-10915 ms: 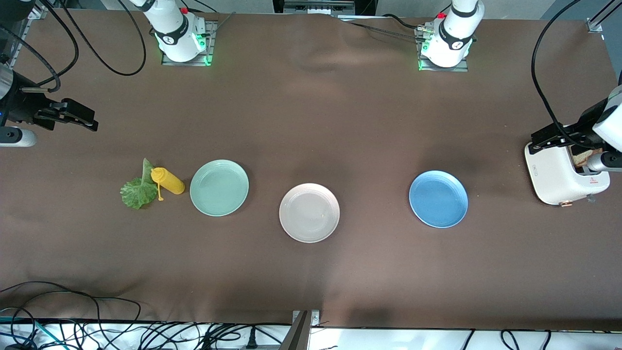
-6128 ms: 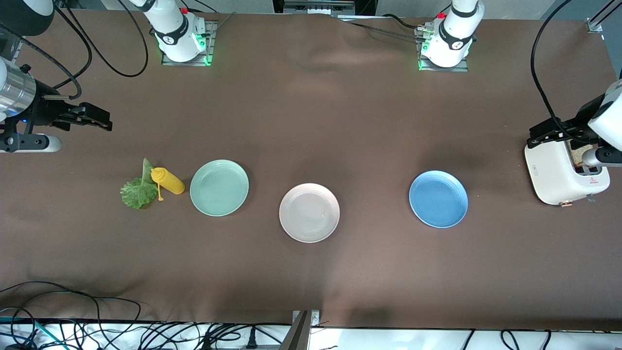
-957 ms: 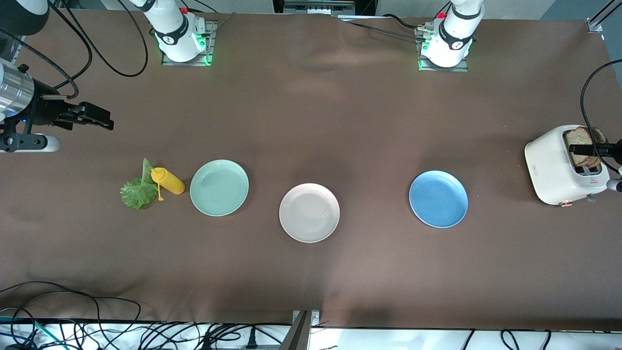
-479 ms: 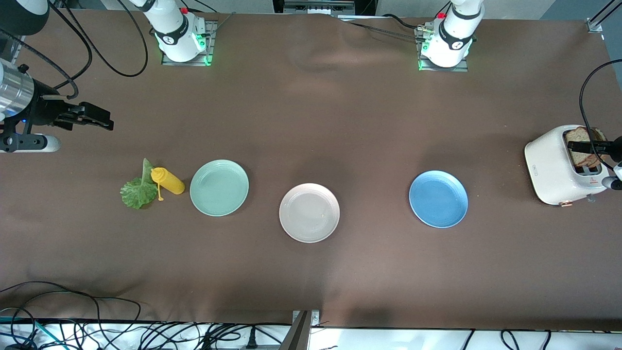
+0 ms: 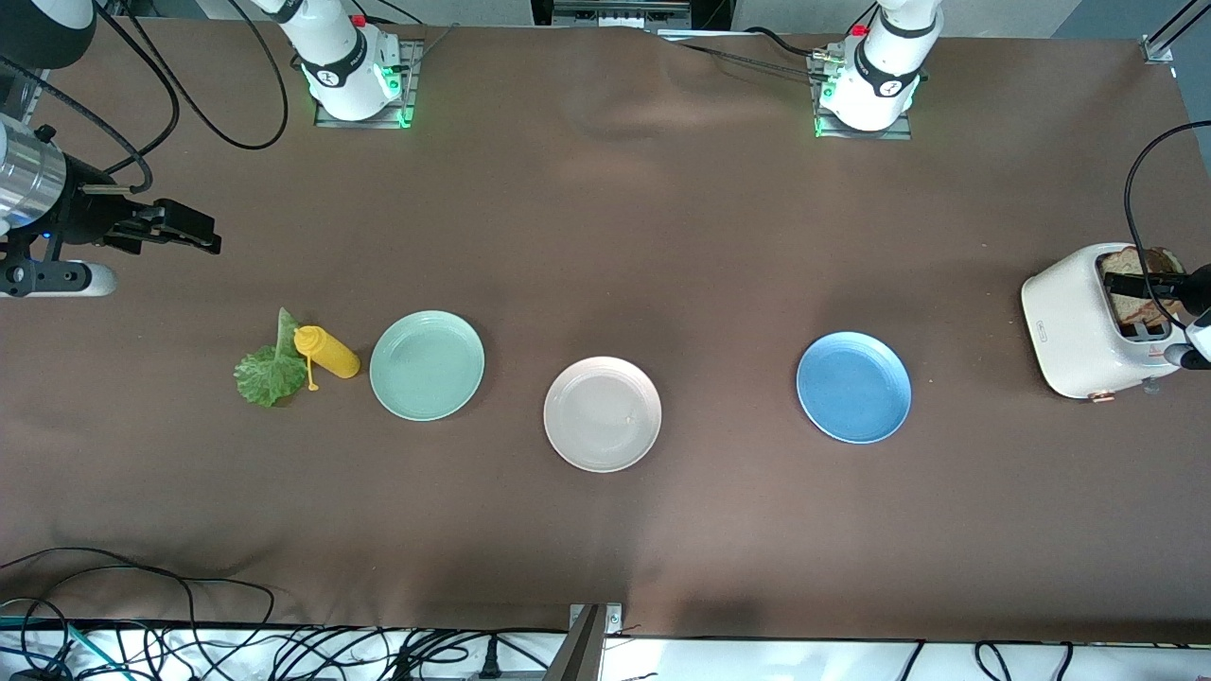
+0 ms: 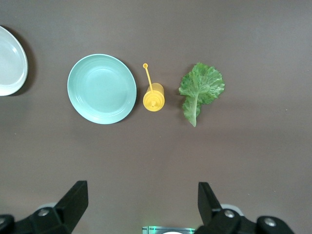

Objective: Make sandwich on beige plate with both arms
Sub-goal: 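Reach the left gripper into the toaster slot and grasp a bread slice, then lift the bread slice up out of the toaster with the left gripper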

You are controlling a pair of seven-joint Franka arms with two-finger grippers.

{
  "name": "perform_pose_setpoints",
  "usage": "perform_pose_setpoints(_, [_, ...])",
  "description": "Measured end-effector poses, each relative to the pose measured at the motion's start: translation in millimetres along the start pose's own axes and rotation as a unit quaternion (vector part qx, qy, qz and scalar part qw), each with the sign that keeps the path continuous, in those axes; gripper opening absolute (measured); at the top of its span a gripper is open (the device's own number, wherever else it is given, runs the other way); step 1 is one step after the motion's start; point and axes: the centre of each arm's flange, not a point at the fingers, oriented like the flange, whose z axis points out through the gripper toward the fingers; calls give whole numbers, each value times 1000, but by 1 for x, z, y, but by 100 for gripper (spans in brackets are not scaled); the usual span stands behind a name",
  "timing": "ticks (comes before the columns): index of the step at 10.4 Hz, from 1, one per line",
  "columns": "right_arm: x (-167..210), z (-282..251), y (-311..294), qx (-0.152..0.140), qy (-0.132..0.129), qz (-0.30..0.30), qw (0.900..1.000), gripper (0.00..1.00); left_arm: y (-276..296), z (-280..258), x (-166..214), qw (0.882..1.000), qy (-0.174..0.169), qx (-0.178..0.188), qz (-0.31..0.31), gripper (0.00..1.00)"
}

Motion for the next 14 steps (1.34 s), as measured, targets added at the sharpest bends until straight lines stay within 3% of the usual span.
perform_pose_setpoints(5, [0,0,0,0,0,0,1000,100,0,2,-1,1000,-8,1,0,14])
perform_pose_setpoints(10, [0,0,0,0,0,0,1000,100,-3,-15,-4,1000,10,6,6,12])
perform_pose_setpoints(14, [0,0,1,0,0,1,1000,100,4,-62,-34,999,35,17,29,9])
